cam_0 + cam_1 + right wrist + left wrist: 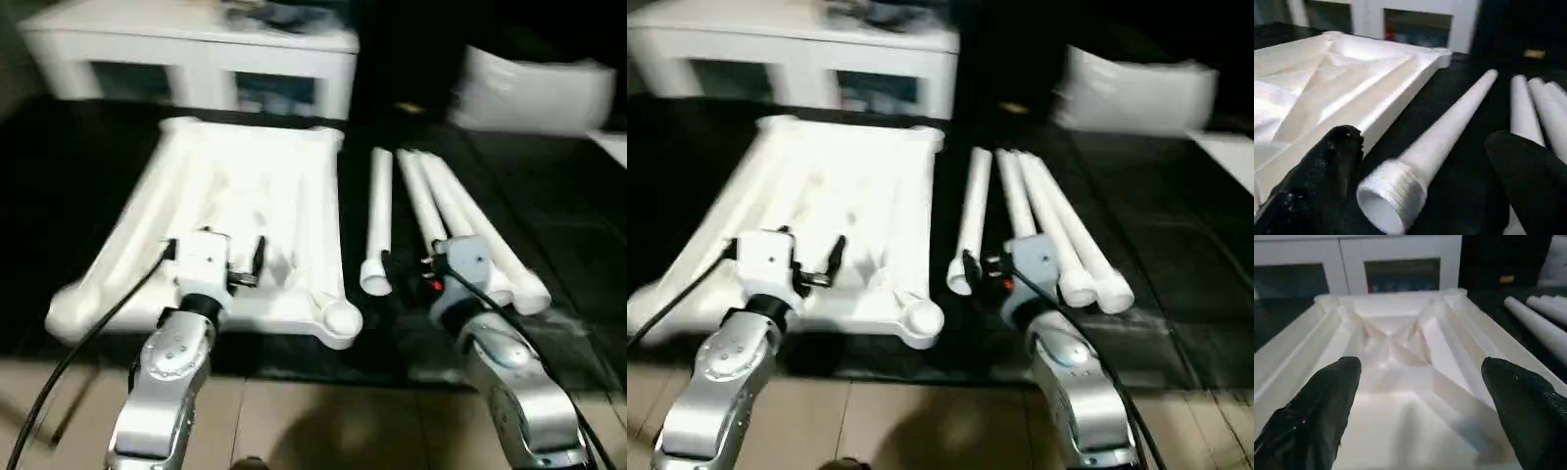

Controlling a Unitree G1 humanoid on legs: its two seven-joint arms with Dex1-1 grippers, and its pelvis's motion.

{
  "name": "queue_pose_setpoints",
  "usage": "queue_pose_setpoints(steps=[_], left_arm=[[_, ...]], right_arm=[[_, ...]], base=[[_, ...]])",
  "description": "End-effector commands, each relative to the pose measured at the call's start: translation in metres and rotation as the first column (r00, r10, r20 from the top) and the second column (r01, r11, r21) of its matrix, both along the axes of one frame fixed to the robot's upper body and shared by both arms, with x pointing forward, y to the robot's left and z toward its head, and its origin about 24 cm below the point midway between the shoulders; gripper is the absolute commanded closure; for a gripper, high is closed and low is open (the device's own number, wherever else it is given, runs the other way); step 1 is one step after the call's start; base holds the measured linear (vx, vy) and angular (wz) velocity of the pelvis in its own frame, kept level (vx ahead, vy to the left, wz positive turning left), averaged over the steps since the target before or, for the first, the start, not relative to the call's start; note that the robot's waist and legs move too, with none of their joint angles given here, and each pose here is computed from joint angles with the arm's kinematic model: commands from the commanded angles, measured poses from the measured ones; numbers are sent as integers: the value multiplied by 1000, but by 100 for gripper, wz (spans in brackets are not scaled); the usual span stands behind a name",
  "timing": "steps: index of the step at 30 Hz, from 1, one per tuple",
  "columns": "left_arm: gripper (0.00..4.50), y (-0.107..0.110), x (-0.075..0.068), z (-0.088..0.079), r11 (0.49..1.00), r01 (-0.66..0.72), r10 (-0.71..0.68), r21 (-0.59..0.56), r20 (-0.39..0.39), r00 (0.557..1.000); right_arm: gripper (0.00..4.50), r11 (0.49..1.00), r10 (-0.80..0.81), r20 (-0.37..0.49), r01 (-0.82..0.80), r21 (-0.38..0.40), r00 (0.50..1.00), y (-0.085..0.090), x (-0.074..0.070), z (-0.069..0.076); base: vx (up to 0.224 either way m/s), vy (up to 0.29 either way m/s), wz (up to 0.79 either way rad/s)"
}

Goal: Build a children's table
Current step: Move to table

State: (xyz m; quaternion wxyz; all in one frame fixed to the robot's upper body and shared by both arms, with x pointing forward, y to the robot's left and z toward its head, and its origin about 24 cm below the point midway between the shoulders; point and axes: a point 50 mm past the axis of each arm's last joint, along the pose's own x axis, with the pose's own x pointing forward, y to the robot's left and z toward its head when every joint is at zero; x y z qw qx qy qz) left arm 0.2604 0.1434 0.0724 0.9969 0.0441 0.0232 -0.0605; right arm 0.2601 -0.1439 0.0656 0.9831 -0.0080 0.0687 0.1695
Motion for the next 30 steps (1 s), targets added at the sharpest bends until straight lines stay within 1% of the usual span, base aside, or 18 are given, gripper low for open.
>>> queue_pose_setpoints(steps=[1, 5, 7, 10, 12, 15, 16, 18, 19, 20, 21, 22, 23, 25, 26, 27, 28, 30], left_arm=[[5, -1, 2, 1, 1000, 3, -3, 14, -4, 1000], [5, -1, 3, 1, 1000, 20, -20, 12, -11, 1000], [5, -2, 4, 4, 994, 103, -103, 39, -11, 995], [5, -3, 5, 5, 982, 178, -177, 66, -17, 984], [5, 3, 9, 7, 954, 270, -269, 132, -28, 963], [5, 5, 11, 8, 942, 298, -296, 156, -34, 955], [5, 7, 11, 8, 925, 344, -341, 159, -48, 939], [5, 9, 12, 9, 840, 499, -488, 214, -104, 866], [5, 12, 11, 9, 756, 612, -588, 231, -169, 791], [5, 12, 11, 9, 756, 612, -588, 231, -169, 791], [5, 13, 9, 9, 684, 689, -655, 238, -216, 724], [22, 14, 8, 9, 650, 724, -684, 230, -238, 690], [40, 14, 8, 9, 650, 724, -684, 230, -238, 690], [40, 18, 10, 10, 585, 782, -727, 216, -287, 624], [44, 18, 11, 10, 563, 798, -737, 215, -307, 602], [71, 19, 11, 10, 544, 811, -745, 215, -320, 585], [82, 18, 13, 10, 502, 842, -769, 197, -344, 539], [84, 16, 15, 10, 465, 866, -786, 184, -363, 500]], right_arm=[[0, 998, 53, 10, -54, 32, 999, 4, -3, 3], [0, 998, 37, 17, -38, 43, 999, 3, -3, 4], [0, 999, 10, 14, -10, 45, 1000, 0, 0, 6], [0, 999, 33, 29, -34, 42, 999, -1, 0, 10], [0, 994, 106, 57, -106, -4, 993, -3, -2, 15], [0, 992, 127, 62, -125, -28, 990, -4, -2, 15], [0, 986, 161, 63, -158, -51, 985, -4, -3, 16], [0, 958, 277, -5, -277, -80, 961, -1, -7, 15], [0, 929, 354, -23, -355, -105, 935, -1, -10, 16], [0, 929, 354, -23, -355, -105, 935, -1, -10, 16], [0, 909, 399, -21, -398, -121, 917, -2, -11, 18], [0, 900, 419, -28, -420, -120, 907, -3, -12, 18], [0, 900, 419, -28, -420, -120, 907, -3, -12, 18], [0, 873, 472, -61, -475, -111, 880, -4, -15, 18], [0, 860, 494, -76, -500, -107, 866, -5, -18, 17], [0, 849, 511, -85, -518, -106, 855, -5, -19, 17], [0, 833, 535, -113, -545, -95, 837, -6, -22, 16], [0, 822, 549, -130, -562, -93, 826, -7, -24, 16]], base=[[42, -252, -2], [12, -150, 1], [-37, -52, 7], [0, 0, 0], [0, 0, 0], [0, 0, 0], [0, 0, 0], [0, 0, 0], [0, 0, 0], [0, 0, 0], [0, 0, 0], [0, 0, 0], [0, 0, 0], [0, 0, 0], [0, 0, 0], [0, 0, 0], [0, 0, 0], [0, 0, 0]])
